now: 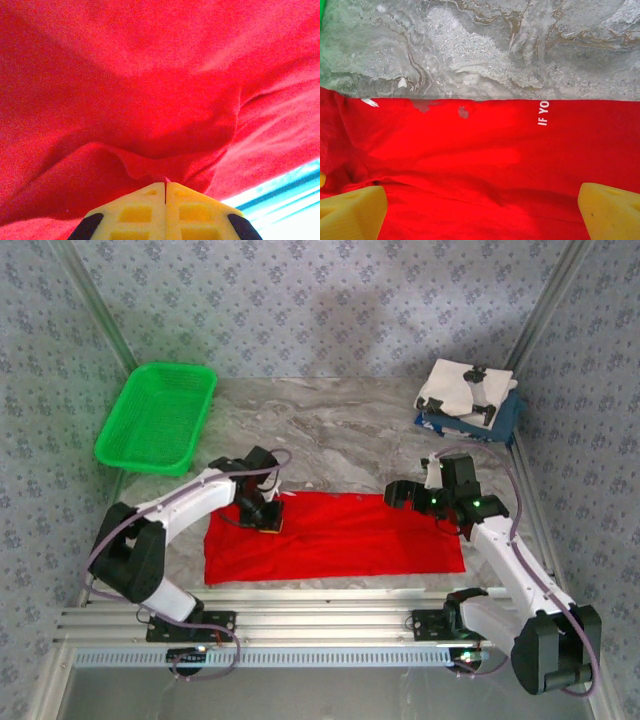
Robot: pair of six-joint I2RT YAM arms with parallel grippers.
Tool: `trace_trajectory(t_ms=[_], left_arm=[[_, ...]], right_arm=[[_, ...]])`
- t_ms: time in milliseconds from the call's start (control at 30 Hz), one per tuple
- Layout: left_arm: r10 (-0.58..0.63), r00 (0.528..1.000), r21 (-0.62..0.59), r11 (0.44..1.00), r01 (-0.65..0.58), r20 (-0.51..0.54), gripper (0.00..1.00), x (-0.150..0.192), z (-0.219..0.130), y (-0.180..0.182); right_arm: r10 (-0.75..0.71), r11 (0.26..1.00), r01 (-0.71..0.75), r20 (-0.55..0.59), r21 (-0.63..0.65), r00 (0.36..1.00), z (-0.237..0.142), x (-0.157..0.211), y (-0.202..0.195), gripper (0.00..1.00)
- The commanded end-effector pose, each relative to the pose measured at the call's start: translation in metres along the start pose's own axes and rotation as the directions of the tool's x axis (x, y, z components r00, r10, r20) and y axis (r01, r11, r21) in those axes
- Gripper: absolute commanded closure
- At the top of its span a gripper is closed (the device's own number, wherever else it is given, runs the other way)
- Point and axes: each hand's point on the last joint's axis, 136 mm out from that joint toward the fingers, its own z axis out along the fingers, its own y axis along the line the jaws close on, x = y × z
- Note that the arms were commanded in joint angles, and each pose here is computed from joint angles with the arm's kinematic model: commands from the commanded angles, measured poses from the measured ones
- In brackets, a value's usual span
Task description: Fold and stack the t-shirts
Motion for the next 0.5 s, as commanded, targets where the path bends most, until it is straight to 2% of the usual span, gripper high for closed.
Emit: trace_trajectory(t_ms=[0,300,367,467], left_arm=[[-0.062,0.998,0.009,0.998,0.062,-0.003,0.95,0.019,-0.003,-0.004],[-0.114,0.993,0.031,0.993,0.115,-0.019,0.92,0.059,0.010,-0.011],[-0.109,0.994,0.063,0.992,0.110,-0.026,0.84,0.064,0.012,-0.018],[-0.071,0.997,0.131,0.989,0.073,-0.021,0.61,0.068,0.009,-0.035]], right_arm=[[0.030,0.999,-0.029,-0.015,0.027,0.999,0.003,0.005,-0.008,0.00],[0.050,0.998,-0.048,-0.045,0.044,0.998,0.013,0.007,-0.016,0.00],[0.056,0.997,-0.053,-0.051,0.049,0.997,0.015,0.008,-0.018,0.00],[0.072,0.995,-0.068,-0.063,0.067,0.995,0.019,0.008,-0.023,0.00]])
